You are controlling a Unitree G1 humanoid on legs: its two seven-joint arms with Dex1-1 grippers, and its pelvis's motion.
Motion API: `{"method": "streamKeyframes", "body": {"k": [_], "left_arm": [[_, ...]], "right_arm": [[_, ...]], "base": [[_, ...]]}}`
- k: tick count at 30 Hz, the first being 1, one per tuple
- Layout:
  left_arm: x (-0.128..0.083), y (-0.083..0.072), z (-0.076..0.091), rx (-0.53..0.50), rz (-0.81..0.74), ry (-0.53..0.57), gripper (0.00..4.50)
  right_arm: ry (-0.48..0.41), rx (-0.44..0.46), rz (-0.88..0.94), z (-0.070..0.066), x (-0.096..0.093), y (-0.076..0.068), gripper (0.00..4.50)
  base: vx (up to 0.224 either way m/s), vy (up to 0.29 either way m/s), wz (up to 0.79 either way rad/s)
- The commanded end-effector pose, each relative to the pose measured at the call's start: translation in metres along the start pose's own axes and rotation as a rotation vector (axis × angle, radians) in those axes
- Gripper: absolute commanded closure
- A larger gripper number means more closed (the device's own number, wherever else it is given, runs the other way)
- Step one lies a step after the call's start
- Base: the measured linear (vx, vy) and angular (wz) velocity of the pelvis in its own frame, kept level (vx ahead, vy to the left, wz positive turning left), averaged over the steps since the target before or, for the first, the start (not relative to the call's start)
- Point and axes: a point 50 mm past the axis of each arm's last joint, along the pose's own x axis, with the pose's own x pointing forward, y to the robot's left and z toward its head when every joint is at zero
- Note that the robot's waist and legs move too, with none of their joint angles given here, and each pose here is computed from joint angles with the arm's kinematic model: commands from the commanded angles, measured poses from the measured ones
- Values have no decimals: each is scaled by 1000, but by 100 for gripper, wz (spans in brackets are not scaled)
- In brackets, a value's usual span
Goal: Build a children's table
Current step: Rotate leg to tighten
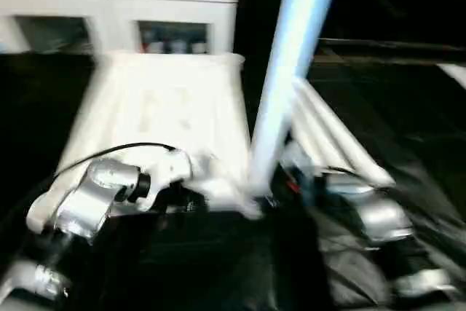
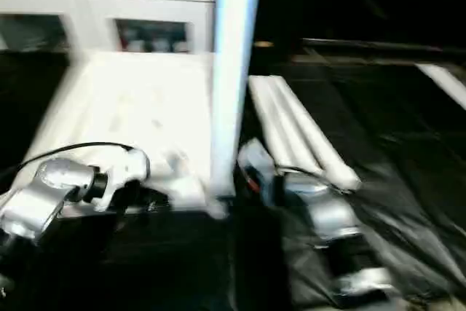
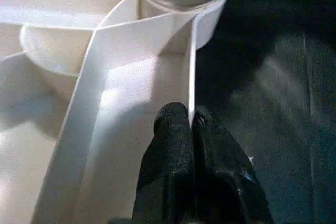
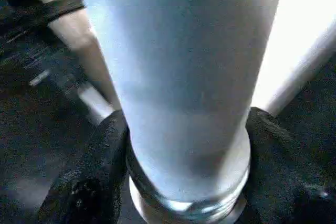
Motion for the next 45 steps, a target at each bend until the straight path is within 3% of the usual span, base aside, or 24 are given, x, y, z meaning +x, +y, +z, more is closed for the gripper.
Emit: {"method": "streamKeyframes", "body": {"k": [1, 3, 6, 9, 11, 18, 25, 29, 34, 39, 45], "left_arm": [[13, -15, 13, -55, 0, -94, 450], [17, -25, 14, -88, 37, -104, 450], [23, -34, 17, -101, 89, -118, 450], [26, -36, 21, -94, 112, -117, 450], [25, -34, 22, -97, 131, -106, 450], [16, -25, 20, -85, 157, -87, 450], [2, -14, 9, 2, 87, -38, 450], [-6, -13, 9, 87, -33, -22, 450], [-9, -13, 4, 177, -158, 46, 450], [-10, -12, 1, 236, -253, 107, 450], [-6, -11, 1, 293, -330, 137, 450]], "right_arm": [[11, 94, -16, -5, 26, 13, 176], [0, 116, -54, -2, 39, 18, 176], [16, 73, -45, 2, 53, 28, 176], [33, 55, -28, 0, 56, 31, 176], [36, 51, -31, -1, 55, 30, 120], [35, 17, -45, -2, 46, 21, 57], [17, -55, 20, -2, 13, 6, 4], [19, -115, 99, 7, -15, -5, 4], [74, -186, 227, 13, -35, -7, 4], [122, -215, 349, 14, -46, -4, 4], [165, -248, 428, 13, -45, 0, 4]], "base": [[0, 0, 0], [0, 0, 0], [0, 0, 0], [0, 0, 0], [0, 0, 0], [0, 0, 0], [0, 0, 0], [0, 0, 0], [0, 0, 0], [0, 0, 0], [0, 0, 0]]}}
